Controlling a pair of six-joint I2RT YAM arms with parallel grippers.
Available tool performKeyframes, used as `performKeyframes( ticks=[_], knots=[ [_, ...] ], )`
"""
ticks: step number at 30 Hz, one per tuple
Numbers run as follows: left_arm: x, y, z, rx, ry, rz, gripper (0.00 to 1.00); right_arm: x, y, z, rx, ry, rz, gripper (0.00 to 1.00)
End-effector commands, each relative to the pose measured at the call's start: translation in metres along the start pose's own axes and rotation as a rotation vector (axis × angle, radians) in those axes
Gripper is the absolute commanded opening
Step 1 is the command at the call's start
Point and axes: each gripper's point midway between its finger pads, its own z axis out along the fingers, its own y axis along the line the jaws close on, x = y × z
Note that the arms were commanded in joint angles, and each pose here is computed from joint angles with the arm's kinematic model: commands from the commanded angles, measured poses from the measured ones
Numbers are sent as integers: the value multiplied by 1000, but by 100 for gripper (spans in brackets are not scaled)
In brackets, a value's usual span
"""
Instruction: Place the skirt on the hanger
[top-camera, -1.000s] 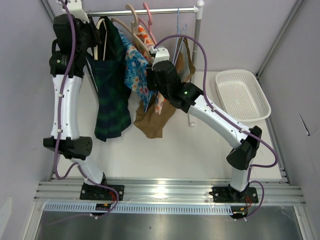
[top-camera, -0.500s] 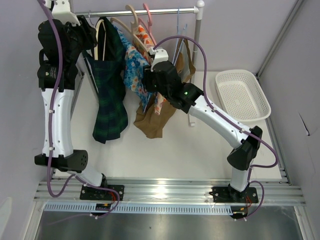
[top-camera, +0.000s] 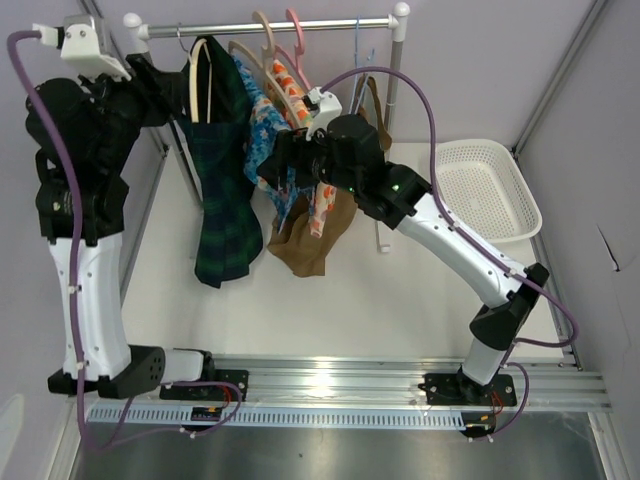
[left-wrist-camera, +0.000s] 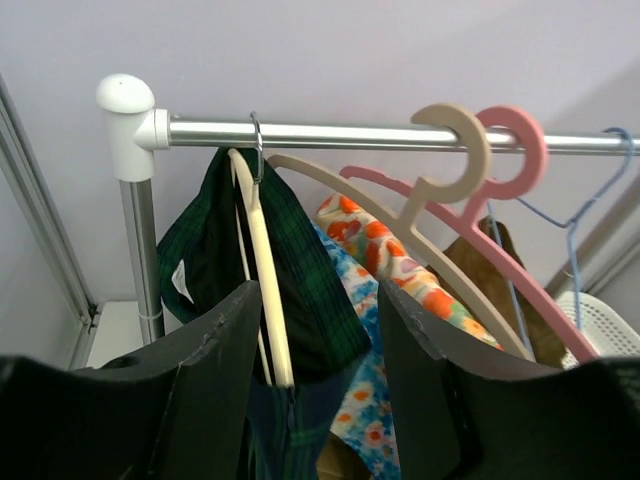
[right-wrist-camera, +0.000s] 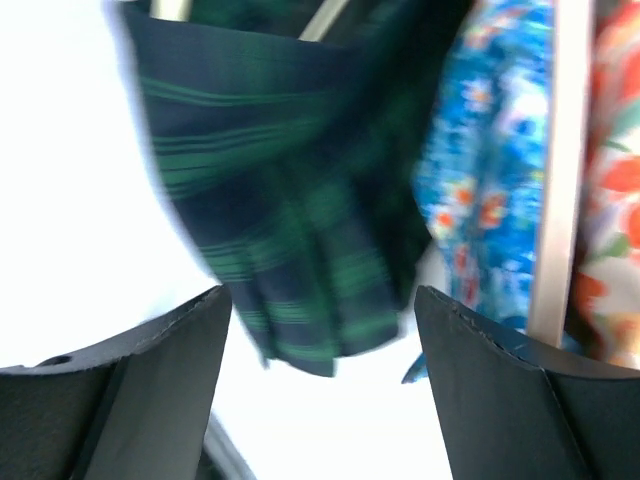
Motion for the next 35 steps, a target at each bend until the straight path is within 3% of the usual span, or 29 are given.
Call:
performKeyframes(
  ticks=[1, 5, 11, 13, 14, 17, 19, 25, 35],
  knots=[
    [-5, -14, -25, 58, -8, -54, 56, -29, 52, -39, -220, -26, 72, 82],
    [-8, -41, -60, 187, -30, -130, 58, -32, 65, -63, -257, -24, 91, 84],
    [19, -63, -96, 286, 22, -175, 59, -44, 39, -123, -112, -116, 110, 89],
    [40, -68, -109, 314, 61, -192, 60, -20, 15, -129, -21, -89, 117, 91],
    [43, -71, -114, 332, 65, -192, 59, -27, 3, -149, 41, -138, 128, 91],
    [92, -71, -122, 339, 162, -210, 60, 3, -39, -165, 214, -121, 150, 94],
    [121, -69, -130, 338, 211, -215, 60, 20, -57, -186, 270, -125, 164, 99],
    [169, -62, -148, 328, 304, -193, 60, 55, -102, -232, 431, -144, 208, 99],
    [210, -52, -160, 301, 373, -151, 61, 83, -129, -228, 525, -108, 197, 100]
  ],
)
